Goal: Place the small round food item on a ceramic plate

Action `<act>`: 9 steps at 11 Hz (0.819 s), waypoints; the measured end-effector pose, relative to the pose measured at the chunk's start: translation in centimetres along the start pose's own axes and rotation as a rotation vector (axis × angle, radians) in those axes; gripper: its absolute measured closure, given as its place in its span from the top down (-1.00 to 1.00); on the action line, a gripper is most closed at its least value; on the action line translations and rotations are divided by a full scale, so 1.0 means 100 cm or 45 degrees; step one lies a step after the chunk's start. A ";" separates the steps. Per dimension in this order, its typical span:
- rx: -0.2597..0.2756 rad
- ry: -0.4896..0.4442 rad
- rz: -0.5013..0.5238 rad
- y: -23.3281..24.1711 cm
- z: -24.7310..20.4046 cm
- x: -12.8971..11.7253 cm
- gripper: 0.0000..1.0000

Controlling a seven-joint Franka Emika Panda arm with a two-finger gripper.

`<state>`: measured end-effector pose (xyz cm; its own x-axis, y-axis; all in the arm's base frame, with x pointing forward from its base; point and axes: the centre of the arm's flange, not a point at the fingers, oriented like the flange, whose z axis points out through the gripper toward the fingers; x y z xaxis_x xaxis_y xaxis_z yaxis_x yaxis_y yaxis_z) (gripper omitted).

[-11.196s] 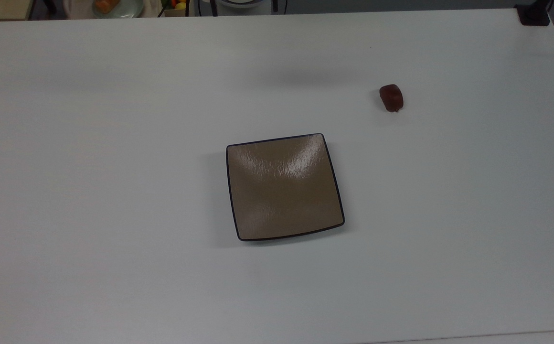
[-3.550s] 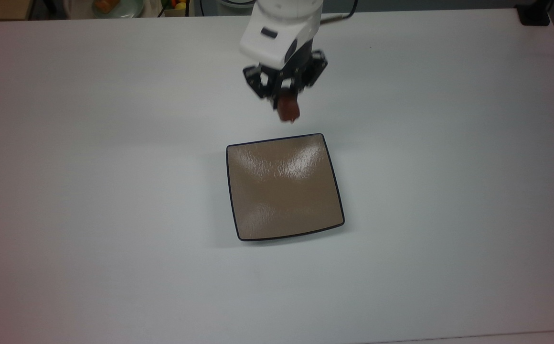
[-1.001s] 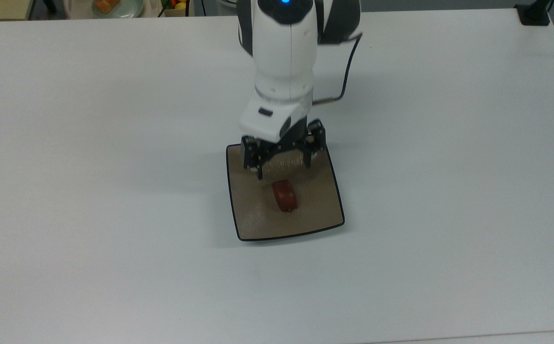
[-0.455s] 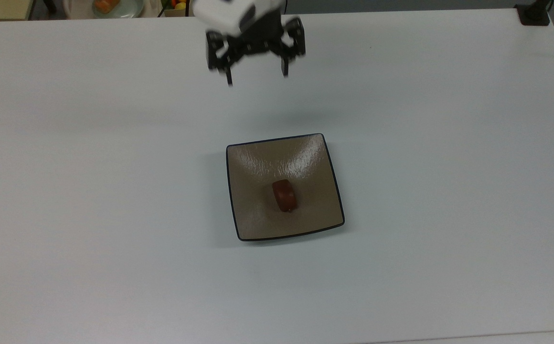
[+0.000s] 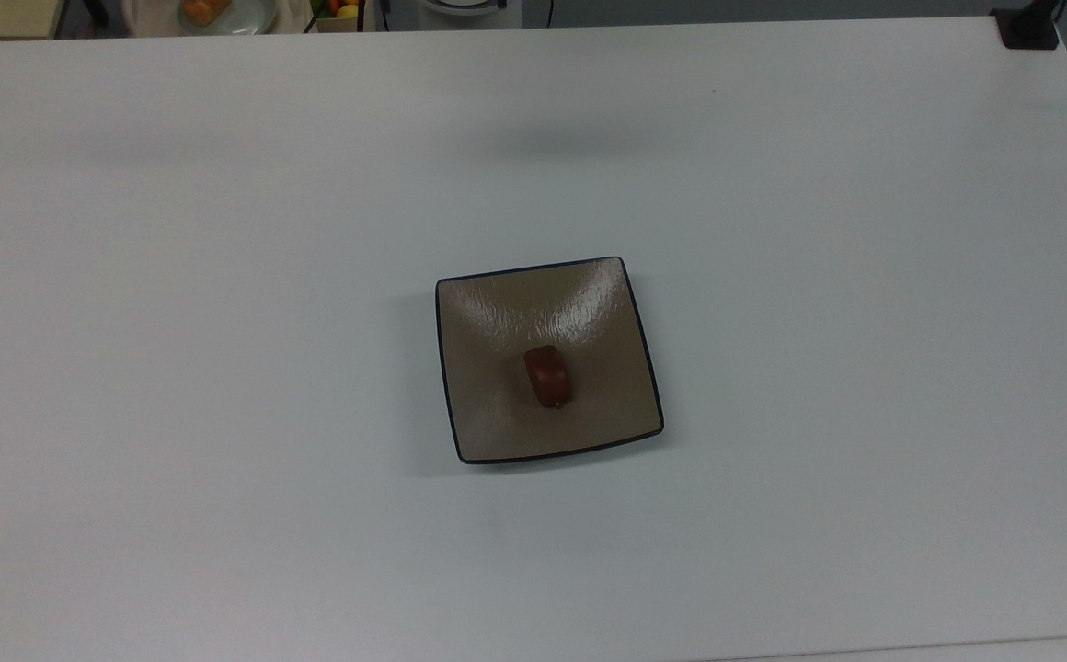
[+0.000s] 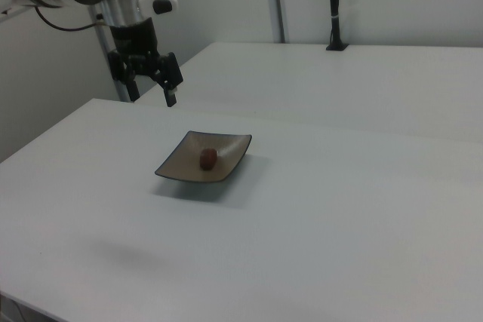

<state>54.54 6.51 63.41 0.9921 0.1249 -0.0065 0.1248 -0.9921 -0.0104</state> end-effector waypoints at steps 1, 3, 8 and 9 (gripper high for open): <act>0.002 0.008 0.004 0.002 -0.006 -0.005 1.00; 0.004 0.009 0.001 0.001 -0.007 -0.008 1.00; 0.081 0.045 -0.033 -0.008 0.006 -0.001 1.00; 0.081 0.058 -0.035 -0.008 0.008 0.001 1.00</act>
<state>54.49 7.35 62.62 0.9879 0.1500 0.0398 0.1527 -0.9855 -0.0736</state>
